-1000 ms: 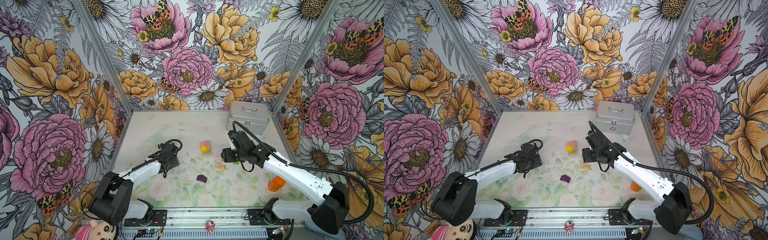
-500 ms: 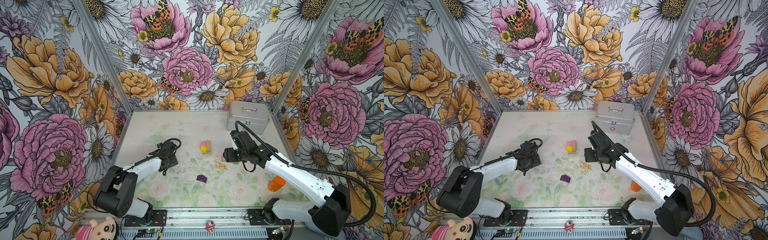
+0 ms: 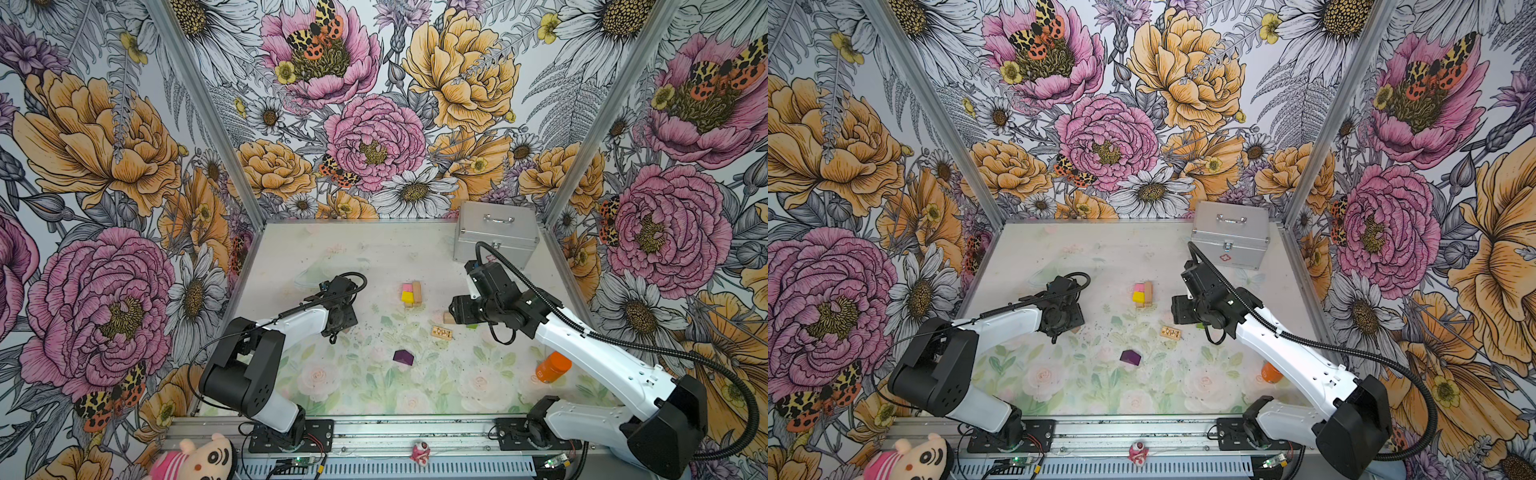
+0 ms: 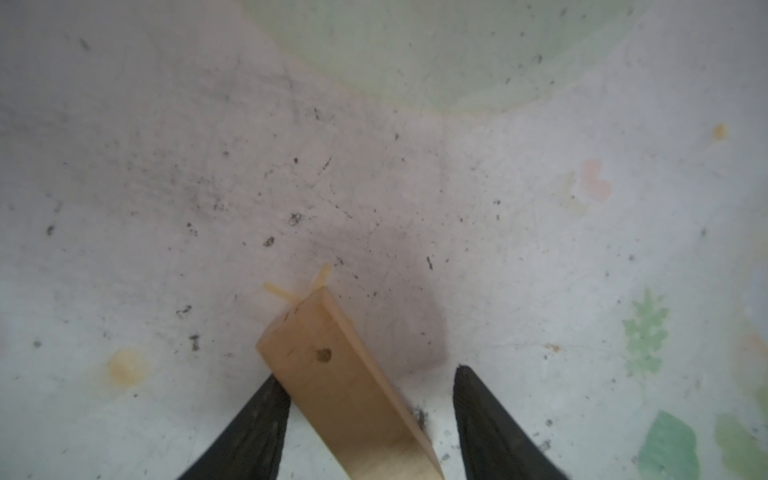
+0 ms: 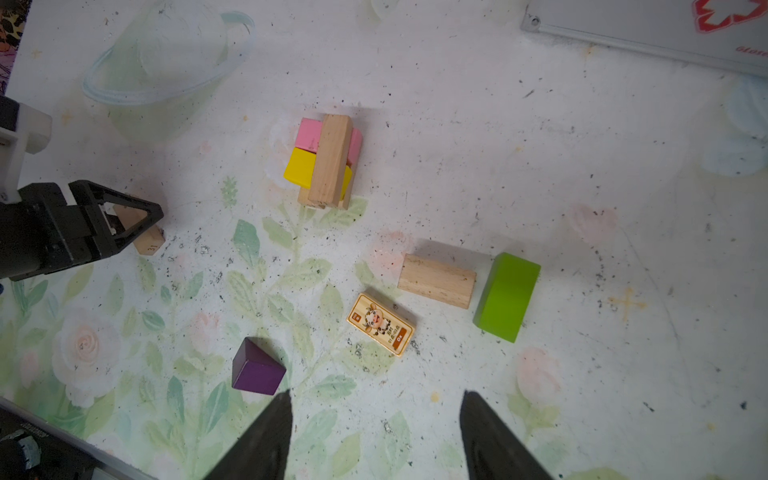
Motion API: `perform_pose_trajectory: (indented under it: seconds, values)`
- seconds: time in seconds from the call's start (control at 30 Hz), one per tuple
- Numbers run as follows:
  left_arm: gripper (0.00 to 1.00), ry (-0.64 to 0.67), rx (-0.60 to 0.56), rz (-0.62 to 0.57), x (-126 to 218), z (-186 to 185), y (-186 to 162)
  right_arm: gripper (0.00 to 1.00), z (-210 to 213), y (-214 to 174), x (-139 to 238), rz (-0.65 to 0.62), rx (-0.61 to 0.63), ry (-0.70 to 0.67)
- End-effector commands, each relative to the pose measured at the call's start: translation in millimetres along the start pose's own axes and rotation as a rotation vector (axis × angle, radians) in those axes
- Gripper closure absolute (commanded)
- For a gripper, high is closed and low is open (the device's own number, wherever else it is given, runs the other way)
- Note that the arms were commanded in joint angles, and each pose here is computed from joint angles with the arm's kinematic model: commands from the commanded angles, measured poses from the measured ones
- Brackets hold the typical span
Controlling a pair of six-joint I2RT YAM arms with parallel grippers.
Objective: Build the wood block tower
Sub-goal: 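Position the open left gripper above the remaining loose wooden bar, then lower the left gripper and close it on the loose wooden bar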
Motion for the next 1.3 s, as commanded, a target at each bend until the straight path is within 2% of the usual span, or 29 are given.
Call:
perform_pose_trajectory:
  seconds: [0.0, 0.23, 0.43, 0.7, 0.9, 1.07, 1.27]
  values:
    - [0.41, -0.033, -0.001, 0.006, 0.2, -6.9, 2.9, 0.34, -0.2, 0.8, 2.6, -0.020, 0.013, 0.024]
    - [0.49, -0.024, -0.020, 0.022, -3.1, -12.3, -0.8, 0.33, -0.9, -1.0, 4.3, -0.019, 0.005, 0.041]
    - [0.62, -0.014, -0.042, 0.032, -5.1, -15.3, -4.5, 0.31, -1.1, -3.1, 6.3, -0.019, -0.007, 0.057]
    - [0.67, -0.010, -0.067, 0.039, -5.6, -18.8, -8.1, 0.30, -1.3, -5.7, 8.0, -0.021, -0.020, 0.065]
    - [0.67, -0.005, -0.095, 0.039, -2.3, -22.4, -12.2, 0.29, -0.4, -6.2, 8.5, -0.019, -0.028, 0.075]
    - [0.58, 0.006, -0.117, 0.031, 3.5, -24.2, -16.6, 0.28, -0.3, -6.8, 8.6, -0.016, -0.033, 0.080]
    - [0.55, -0.005, -0.117, 0.028, 9.2, -21.8, -21.4, 0.28, -0.5, -7.8, 10.0, -0.017, -0.035, 0.082]
Point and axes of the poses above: each gripper's point midway between its finger pads, its own x axis back along the fingers, its own z axis along the line the jaws close on, y = z × x, the point moved 9 cm from there along x, back along the fingers, and after that the axes turned 6 degrees about x, right-handed, at the moved point
